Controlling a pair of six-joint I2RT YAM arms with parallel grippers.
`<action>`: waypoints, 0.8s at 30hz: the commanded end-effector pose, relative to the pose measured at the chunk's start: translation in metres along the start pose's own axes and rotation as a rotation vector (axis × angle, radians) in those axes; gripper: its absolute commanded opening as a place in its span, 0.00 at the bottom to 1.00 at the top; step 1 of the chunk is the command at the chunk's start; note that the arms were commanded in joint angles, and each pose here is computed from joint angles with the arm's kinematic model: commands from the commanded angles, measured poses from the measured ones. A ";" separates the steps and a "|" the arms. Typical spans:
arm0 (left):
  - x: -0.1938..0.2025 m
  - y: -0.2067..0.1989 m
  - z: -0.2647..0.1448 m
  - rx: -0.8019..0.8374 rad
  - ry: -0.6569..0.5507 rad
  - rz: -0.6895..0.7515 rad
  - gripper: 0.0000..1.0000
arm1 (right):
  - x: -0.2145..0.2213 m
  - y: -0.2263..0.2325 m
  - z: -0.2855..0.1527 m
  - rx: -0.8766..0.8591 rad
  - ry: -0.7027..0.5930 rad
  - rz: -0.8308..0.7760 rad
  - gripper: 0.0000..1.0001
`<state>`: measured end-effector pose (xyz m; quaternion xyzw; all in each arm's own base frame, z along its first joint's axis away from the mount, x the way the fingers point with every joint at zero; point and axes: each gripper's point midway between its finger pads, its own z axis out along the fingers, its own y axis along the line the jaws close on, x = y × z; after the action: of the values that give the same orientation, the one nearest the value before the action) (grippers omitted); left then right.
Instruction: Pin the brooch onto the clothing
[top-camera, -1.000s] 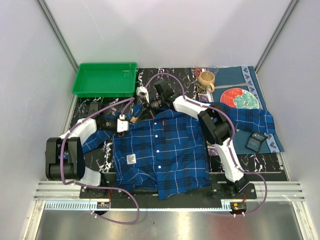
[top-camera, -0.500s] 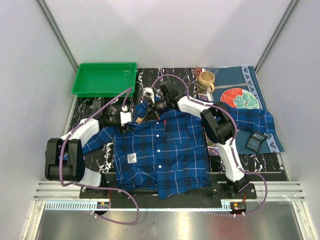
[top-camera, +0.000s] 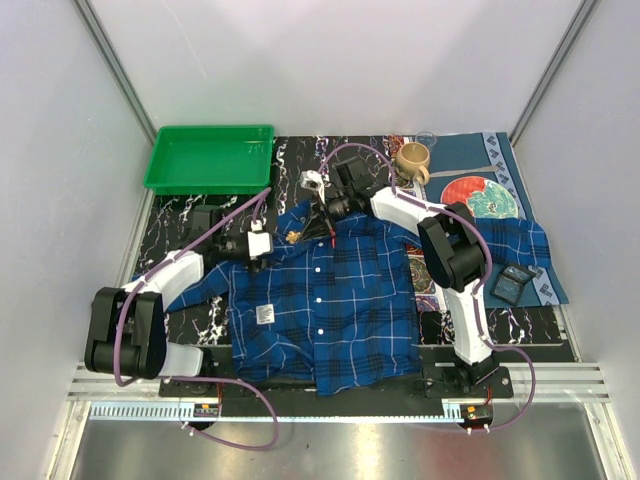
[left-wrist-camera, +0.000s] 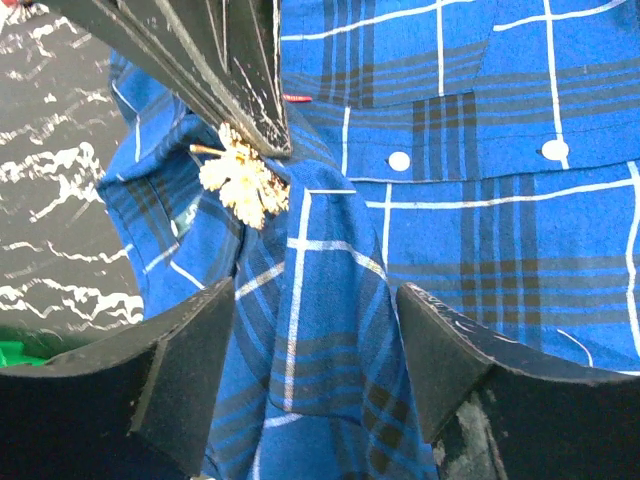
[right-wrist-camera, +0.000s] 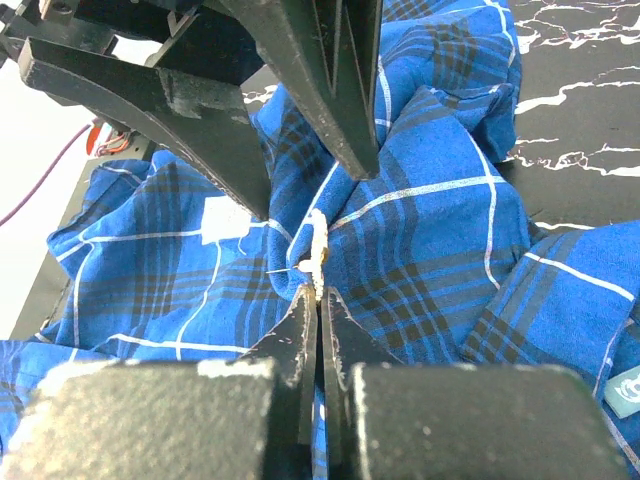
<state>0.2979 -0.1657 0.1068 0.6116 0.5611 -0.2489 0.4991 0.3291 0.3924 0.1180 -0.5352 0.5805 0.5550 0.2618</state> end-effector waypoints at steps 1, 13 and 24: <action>-0.025 0.024 0.008 -0.036 -0.077 0.168 0.70 | -0.025 0.018 -0.012 -0.020 -0.028 -0.072 0.00; -0.032 0.028 0.014 -0.029 -0.101 0.200 0.70 | -0.049 0.016 -0.004 -0.046 -0.099 -0.003 0.00; -0.048 0.038 0.008 -0.054 -0.152 0.166 0.59 | -0.062 0.020 0.010 -0.090 -0.134 -0.020 0.00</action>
<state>0.3141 -0.1803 0.1231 0.6120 0.5319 -0.2416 0.5330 0.3341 0.4111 0.1531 -0.4973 0.5683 0.5964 0.2720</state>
